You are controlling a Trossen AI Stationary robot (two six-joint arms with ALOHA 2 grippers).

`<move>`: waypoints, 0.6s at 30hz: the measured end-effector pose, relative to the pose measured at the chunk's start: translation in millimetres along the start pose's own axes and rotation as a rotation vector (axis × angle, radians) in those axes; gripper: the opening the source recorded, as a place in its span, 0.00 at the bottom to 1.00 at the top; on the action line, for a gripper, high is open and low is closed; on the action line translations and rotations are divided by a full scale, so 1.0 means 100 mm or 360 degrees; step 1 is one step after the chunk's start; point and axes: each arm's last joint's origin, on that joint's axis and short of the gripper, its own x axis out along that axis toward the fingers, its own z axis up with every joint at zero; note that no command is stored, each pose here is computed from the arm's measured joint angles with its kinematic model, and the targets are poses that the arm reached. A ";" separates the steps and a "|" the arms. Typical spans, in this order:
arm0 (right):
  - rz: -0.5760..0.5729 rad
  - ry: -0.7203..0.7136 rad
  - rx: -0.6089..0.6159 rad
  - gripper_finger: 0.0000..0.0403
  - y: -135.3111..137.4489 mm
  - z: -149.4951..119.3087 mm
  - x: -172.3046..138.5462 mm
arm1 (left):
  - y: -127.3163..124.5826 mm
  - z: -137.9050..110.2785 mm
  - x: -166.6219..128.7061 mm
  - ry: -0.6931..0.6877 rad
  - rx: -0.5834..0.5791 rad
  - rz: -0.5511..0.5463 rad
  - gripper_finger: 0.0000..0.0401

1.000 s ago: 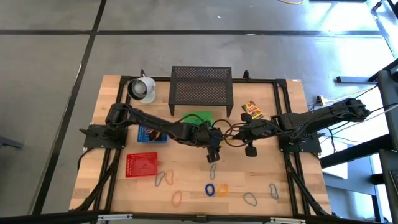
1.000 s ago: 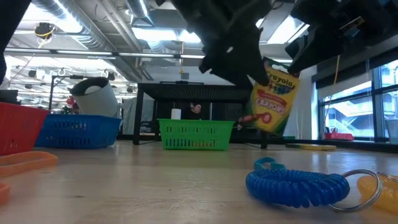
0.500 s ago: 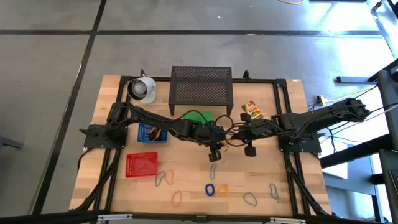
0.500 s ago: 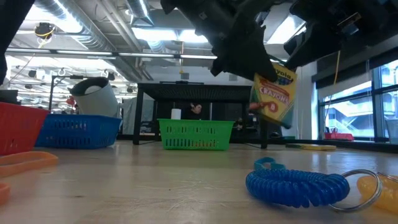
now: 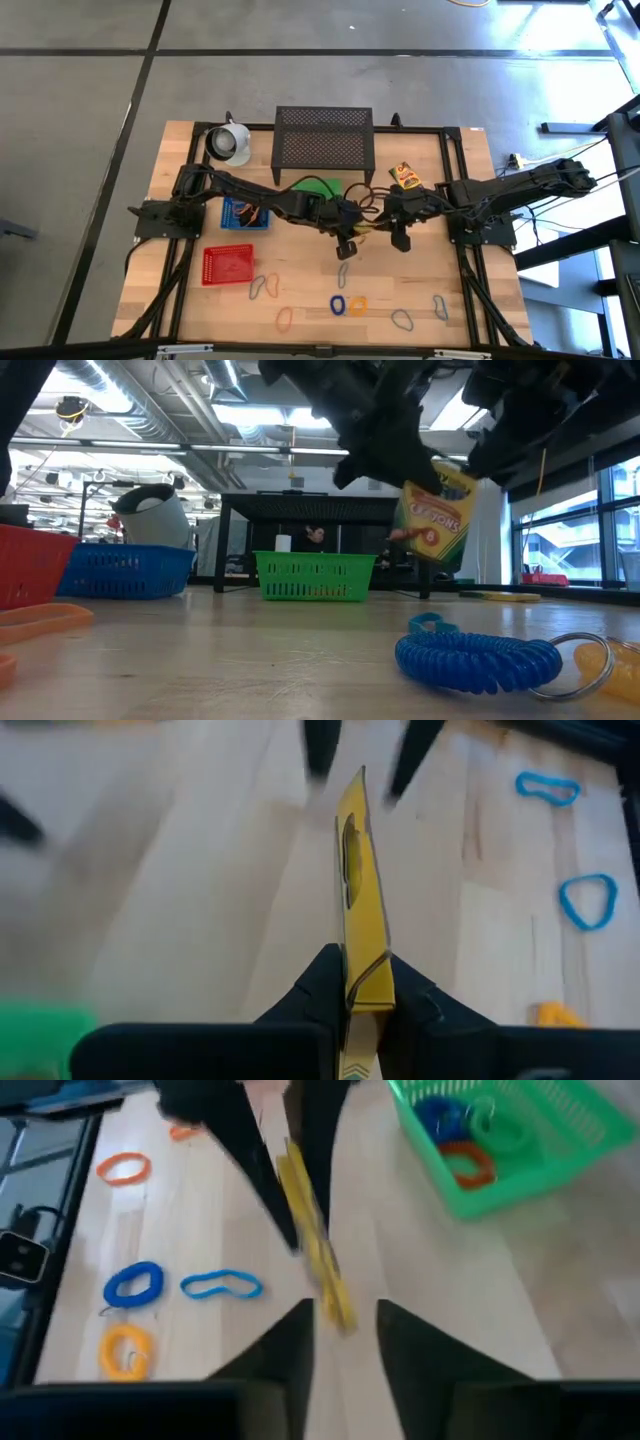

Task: Pick & Place Office Desk Supplies
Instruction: Put the bottom yellow box of crayon into the red bin

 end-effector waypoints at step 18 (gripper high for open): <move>-0.0404 0.0330 0.0045 0.54 -0.02 0.11 -0.35 | -0.15 -0.51 -1.72 0.0893 -0.0159 0.0399 0.07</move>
